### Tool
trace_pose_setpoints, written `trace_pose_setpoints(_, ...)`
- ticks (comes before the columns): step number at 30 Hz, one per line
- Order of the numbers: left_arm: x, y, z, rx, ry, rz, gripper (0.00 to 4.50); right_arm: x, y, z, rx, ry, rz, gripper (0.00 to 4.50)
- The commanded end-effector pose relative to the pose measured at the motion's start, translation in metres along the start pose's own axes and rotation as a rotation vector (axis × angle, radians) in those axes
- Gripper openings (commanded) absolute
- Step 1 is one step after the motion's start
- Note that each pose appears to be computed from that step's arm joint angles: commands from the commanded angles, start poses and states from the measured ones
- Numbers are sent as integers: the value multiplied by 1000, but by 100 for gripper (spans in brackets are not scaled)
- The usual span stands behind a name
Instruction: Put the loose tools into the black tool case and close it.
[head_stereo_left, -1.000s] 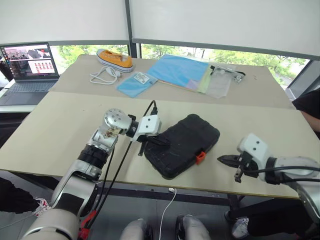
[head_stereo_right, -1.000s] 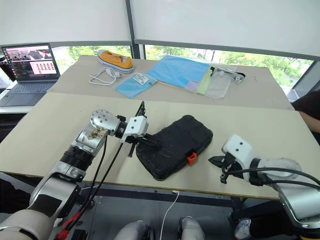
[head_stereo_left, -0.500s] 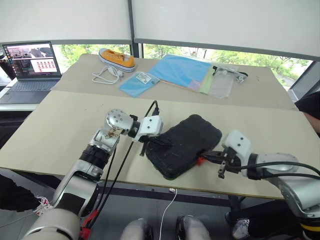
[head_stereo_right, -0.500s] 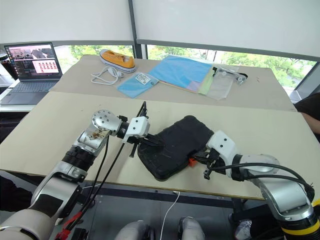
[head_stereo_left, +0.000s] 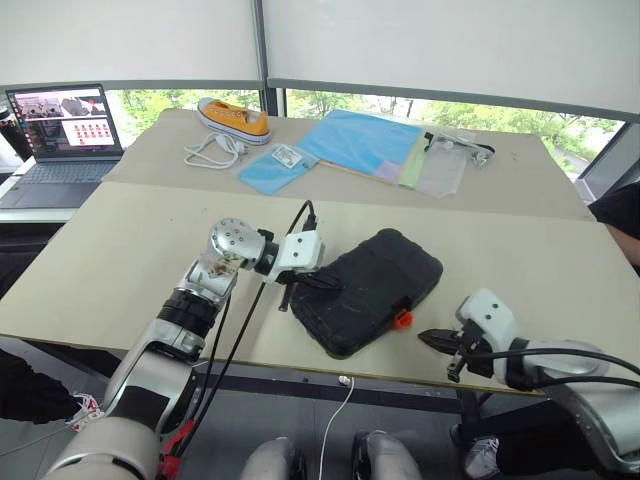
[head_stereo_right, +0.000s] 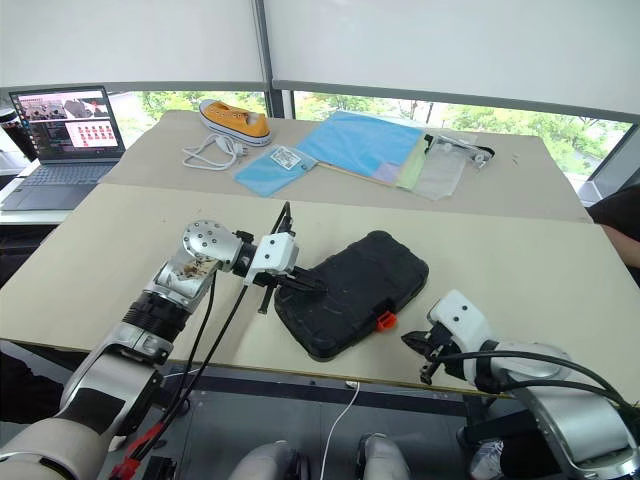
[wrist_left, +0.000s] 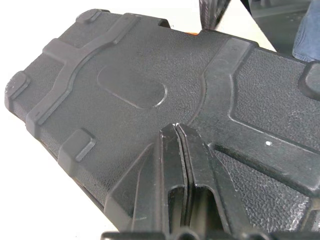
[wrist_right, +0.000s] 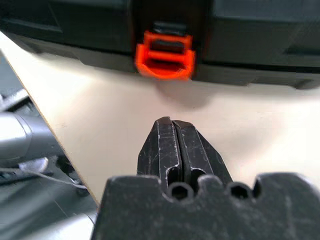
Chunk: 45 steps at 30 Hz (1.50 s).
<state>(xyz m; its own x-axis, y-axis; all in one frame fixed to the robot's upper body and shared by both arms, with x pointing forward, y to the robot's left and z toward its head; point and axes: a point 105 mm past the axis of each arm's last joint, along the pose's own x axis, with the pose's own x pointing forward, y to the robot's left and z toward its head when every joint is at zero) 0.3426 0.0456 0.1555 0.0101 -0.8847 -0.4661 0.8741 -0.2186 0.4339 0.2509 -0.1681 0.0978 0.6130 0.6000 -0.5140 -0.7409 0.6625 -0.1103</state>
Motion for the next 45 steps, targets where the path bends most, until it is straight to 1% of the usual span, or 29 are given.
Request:
trace_pose_setpoints(1, 9, -3, -7, 17, 48, -37, 6, 11, 1, 6, -26, -28, -11, 0)
trace_pose_setpoints(4, 12, -2, -7, 51, 63, -48, 6, 20, -3, 10, -28, -52, -36, 0)
trace_pose_setpoints(6, 14, -5, -11, 104, 98, -67, 6, 23, -9, 20, -53, -84, -63, 0)
trace_pose_setpoints(10, 16, -12, -17, 145, 126, -102, 6, 13, -18, 47, -108, -151, -94, 0)
trace_pose_setpoints(13, 17, -18, -23, 190, 154, -125, 6, 4, -21, 59, -153, -164, -107, 0)
trace_pose_setpoints(18, 20, -21, -23, 183, 137, -136, 6, -2, -26, 75, -167, -201, -120, 0)
trace_pose_setpoints(21, 21, -21, -23, 181, 134, -138, 6, 0, -24, 78, -137, -221, -105, 0)
trace_pose_setpoints(25, 21, -19, -23, 178, 136, -133, 6, 4, -23, 73, -134, -209, -103, 0)
trace_pose_setpoints(29, 18, -18, -25, 175, 144, -127, 6, -4, -26, 68, -110, -202, -112, 0)
trace_pose_setpoints(31, 16, -18, -26, 172, 149, -124, 0, -12, -23, 56, -66, -182, -81, 58)
trace_pose_setpoints(32, 15, -17, -27, 171, 150, -123, 0, -14, -21, 53, -56, -175, -72, 80)
trace_pose_setpoints(33, 15, -17, -27, 170, 151, -123, 0, -14, -20, 48, -44, -172, -65, 113)
trace_pose_setpoints(36, 15, -17, -27, 169, 151, -121, 0, -8, -20, 39, -36, -168, -57, 221)
trace_pose_setpoints(37, 15, -18, -27, 169, 151, -122, 0, -7, -19, 37, -38, -169, -52, 246)
trace_pose_setpoints(40, 15, -18, -27, 169, 149, -121, 0, 1, -20, 36, -34, -186, -42, 350)
trace_pose_setpoints(45, 14, -17, -27, 170, 153, -119, 0, 15, -22, 37, -31, -206, -15, 350)
